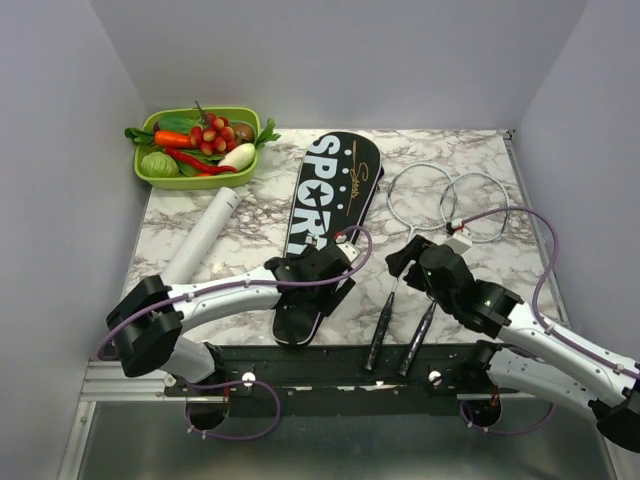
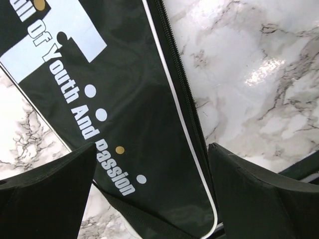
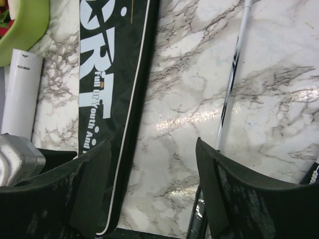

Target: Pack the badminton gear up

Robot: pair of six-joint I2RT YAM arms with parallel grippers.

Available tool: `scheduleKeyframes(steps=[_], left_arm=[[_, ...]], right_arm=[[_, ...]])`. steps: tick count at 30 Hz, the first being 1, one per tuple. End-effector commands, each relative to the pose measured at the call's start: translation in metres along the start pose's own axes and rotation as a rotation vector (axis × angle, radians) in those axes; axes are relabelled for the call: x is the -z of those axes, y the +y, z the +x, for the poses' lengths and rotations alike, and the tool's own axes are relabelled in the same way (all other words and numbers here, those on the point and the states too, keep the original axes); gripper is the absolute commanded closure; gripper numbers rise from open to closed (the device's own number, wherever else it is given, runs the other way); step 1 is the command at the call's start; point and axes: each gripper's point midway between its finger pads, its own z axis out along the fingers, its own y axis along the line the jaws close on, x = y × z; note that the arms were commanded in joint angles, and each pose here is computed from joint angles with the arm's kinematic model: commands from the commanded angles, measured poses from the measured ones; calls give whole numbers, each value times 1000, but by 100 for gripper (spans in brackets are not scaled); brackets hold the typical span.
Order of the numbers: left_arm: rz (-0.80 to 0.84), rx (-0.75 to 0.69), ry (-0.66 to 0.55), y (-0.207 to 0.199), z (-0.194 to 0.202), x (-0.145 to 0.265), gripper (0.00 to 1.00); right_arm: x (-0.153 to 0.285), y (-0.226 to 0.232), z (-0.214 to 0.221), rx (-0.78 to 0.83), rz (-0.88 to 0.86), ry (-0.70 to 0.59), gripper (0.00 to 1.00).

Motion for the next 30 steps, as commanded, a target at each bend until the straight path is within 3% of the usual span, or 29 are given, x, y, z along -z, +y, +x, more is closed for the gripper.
scheduleKeyframes(steps=[1,15,30], left_arm=[[-99,11,23,2,-3,-13,1],[-113,-26,102,-14,14,-49,5],[-69,-39,88,-18,10,-42,41]], right_arm=[[-1,-32,12,68,74,7,23],[1,-38,19,67,56,15,28],[-4,-35,23,74,50,29,35]])
